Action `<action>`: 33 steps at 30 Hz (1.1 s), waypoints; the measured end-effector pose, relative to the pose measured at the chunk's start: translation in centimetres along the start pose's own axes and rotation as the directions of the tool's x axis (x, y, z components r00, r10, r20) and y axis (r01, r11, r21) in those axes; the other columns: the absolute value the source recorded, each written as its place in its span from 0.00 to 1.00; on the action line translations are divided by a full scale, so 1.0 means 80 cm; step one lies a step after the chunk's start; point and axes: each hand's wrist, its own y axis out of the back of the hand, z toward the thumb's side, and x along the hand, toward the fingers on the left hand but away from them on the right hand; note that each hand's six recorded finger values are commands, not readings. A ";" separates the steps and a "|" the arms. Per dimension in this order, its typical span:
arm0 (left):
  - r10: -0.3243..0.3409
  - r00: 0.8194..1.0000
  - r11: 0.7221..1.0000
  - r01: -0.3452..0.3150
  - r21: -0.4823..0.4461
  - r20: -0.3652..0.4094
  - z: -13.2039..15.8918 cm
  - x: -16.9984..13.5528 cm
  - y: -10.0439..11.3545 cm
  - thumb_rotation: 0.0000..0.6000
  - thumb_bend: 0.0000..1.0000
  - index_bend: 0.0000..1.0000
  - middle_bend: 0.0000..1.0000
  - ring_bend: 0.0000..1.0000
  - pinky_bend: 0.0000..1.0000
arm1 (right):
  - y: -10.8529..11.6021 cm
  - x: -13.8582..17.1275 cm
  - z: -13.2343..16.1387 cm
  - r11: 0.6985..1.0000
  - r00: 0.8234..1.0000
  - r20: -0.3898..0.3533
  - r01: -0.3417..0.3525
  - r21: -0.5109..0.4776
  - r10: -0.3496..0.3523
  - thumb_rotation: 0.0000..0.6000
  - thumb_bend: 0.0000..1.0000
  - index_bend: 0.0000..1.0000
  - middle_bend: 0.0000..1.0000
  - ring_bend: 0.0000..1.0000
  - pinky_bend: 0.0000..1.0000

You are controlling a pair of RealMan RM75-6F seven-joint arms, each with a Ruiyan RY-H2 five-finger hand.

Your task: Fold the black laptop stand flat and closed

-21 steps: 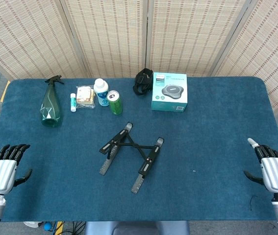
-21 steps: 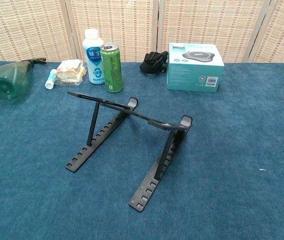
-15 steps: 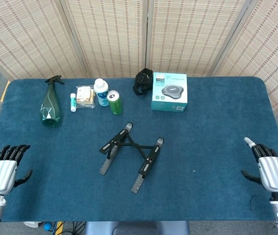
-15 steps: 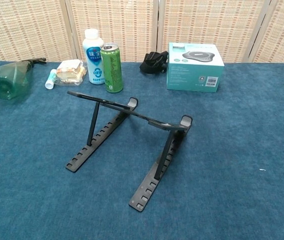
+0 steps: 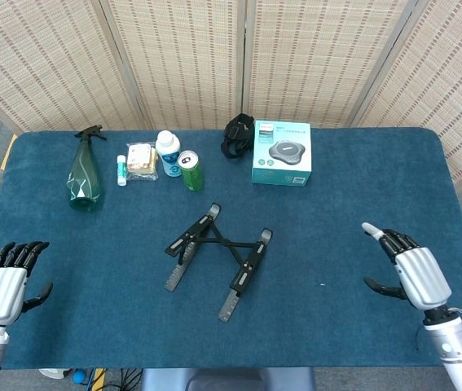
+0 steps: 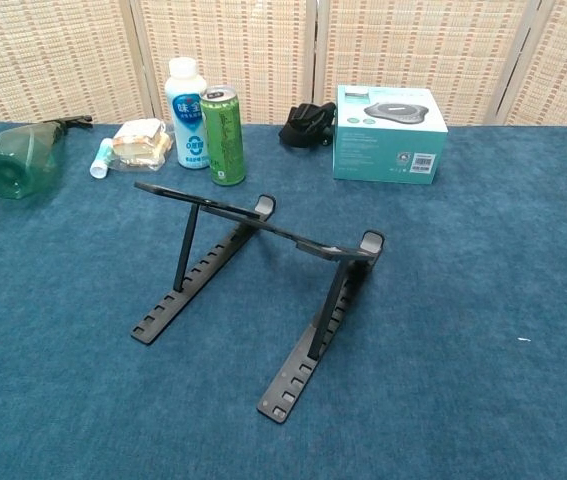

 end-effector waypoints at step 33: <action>-0.036 0.999 0.999 0.036 0.015 -0.007 0.013 0.001 -0.003 1.00 0.24 0.16 0.16 0.15 0.07 | -0.084 -0.064 0.203 0.876 0.641 -0.719 -0.473 -0.094 0.269 1.00 0.26 0.00 0.16 0.10 0.20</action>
